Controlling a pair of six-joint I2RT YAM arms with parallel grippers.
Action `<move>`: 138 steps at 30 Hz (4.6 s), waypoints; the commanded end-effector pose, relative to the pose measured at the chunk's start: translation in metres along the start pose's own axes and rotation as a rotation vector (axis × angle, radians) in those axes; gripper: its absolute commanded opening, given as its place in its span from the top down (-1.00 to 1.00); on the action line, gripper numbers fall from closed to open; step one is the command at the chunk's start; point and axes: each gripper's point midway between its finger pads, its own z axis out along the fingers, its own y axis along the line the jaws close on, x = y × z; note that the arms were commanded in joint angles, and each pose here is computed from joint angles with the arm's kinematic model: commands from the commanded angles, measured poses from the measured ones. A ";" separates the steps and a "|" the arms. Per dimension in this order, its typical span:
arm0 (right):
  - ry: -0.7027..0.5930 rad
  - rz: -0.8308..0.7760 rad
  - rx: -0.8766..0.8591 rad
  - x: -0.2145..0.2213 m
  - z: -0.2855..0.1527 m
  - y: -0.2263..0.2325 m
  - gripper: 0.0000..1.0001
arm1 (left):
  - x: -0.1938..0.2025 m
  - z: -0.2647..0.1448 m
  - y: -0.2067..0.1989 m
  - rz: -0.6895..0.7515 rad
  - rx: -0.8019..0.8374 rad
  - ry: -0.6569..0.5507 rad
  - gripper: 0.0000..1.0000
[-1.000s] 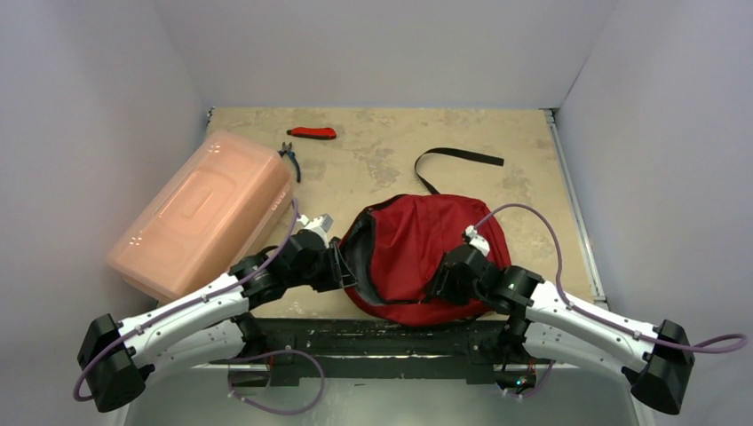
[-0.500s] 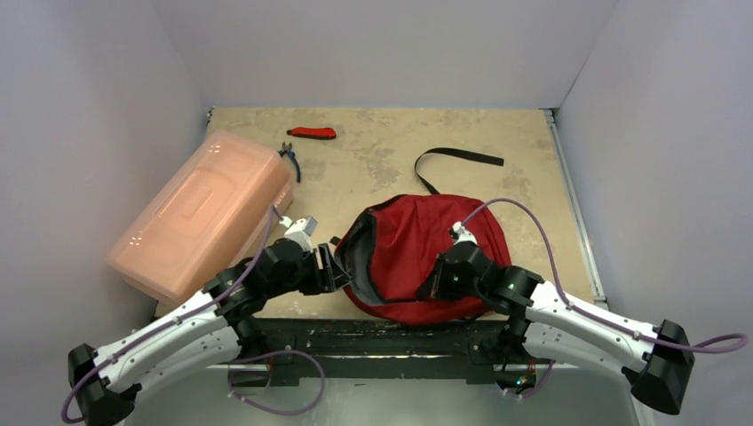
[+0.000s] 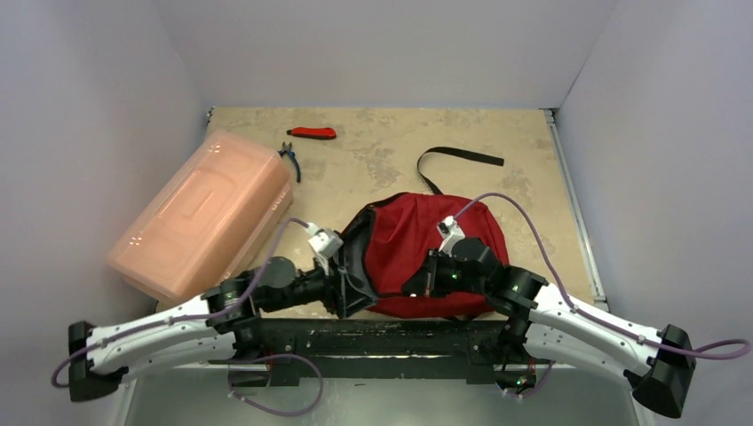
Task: Pack the student bag
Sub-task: Zip the student bag at the center of the board.
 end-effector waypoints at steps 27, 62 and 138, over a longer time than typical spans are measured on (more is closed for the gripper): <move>-0.071 0.130 -0.213 -0.018 -0.016 0.049 1.00 | 0.037 0.107 0.002 0.157 0.003 -0.048 -0.02; -0.122 0.328 0.359 0.012 -0.028 -0.084 -0.27 | 0.059 0.120 0.025 -0.057 -0.083 -0.044 1.00; -0.252 -1.274 -0.222 0.013 0.096 0.075 -0.17 | -0.024 0.009 0.080 -0.083 -0.433 0.025 1.00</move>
